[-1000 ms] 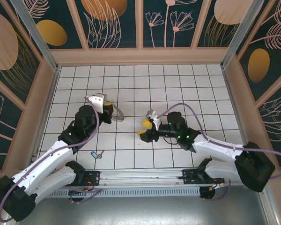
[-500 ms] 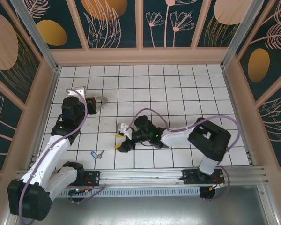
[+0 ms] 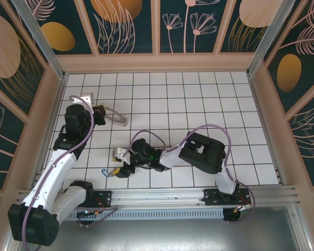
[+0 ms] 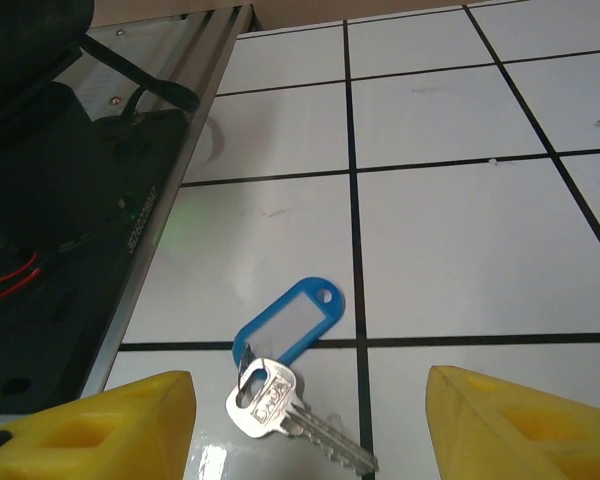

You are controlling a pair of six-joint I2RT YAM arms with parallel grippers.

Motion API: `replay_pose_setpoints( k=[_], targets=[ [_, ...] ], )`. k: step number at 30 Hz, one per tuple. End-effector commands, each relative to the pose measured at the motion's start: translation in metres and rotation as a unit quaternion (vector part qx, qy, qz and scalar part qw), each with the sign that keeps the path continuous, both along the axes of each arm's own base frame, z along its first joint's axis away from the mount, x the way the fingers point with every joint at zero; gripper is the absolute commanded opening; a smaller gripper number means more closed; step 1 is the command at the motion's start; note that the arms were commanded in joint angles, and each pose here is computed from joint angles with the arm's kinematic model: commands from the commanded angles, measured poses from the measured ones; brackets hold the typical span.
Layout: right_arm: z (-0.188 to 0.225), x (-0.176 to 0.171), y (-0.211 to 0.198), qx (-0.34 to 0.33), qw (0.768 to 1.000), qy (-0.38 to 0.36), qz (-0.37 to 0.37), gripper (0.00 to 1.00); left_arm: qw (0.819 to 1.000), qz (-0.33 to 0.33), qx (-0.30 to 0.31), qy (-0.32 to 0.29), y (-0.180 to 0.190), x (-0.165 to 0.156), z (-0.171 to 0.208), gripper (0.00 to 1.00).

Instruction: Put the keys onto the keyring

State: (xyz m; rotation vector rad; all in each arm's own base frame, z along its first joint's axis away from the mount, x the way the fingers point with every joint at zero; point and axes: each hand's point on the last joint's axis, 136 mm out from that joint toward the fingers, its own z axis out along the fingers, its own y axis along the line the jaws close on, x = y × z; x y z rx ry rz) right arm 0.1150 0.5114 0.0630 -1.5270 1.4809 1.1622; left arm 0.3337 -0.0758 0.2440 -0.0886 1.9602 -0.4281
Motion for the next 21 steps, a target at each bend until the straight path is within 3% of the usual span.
replay_pose_setpoints(
  k=[1, 4, 11, 21],
  targets=[
    [0.008, 0.004, 0.014, 0.019, 1.0, -0.018, -0.011, 0.62, 1.0, -0.01, -0.006, -0.029, -0.002, 0.001, 0.024, 0.0],
    [-0.003, -0.001, 0.018, 0.002, 1.0, -0.019, -0.004, 0.6, 1.0, -0.008, -0.002, -0.028, -0.001, 0.0, 0.025, 0.0],
    [-0.019, -0.014, 0.025, -0.033, 0.999, -0.034, 0.012, 0.42, 1.0, -0.006, 0.007, -0.024, 0.002, -0.008, 0.021, 0.0],
    [-0.033, -0.015, 0.024, -0.069, 0.997, -0.025, 0.005, 0.31, 0.999, -0.004, 0.026, -0.019, 0.005, -0.012, 0.011, 0.0]
  ],
)
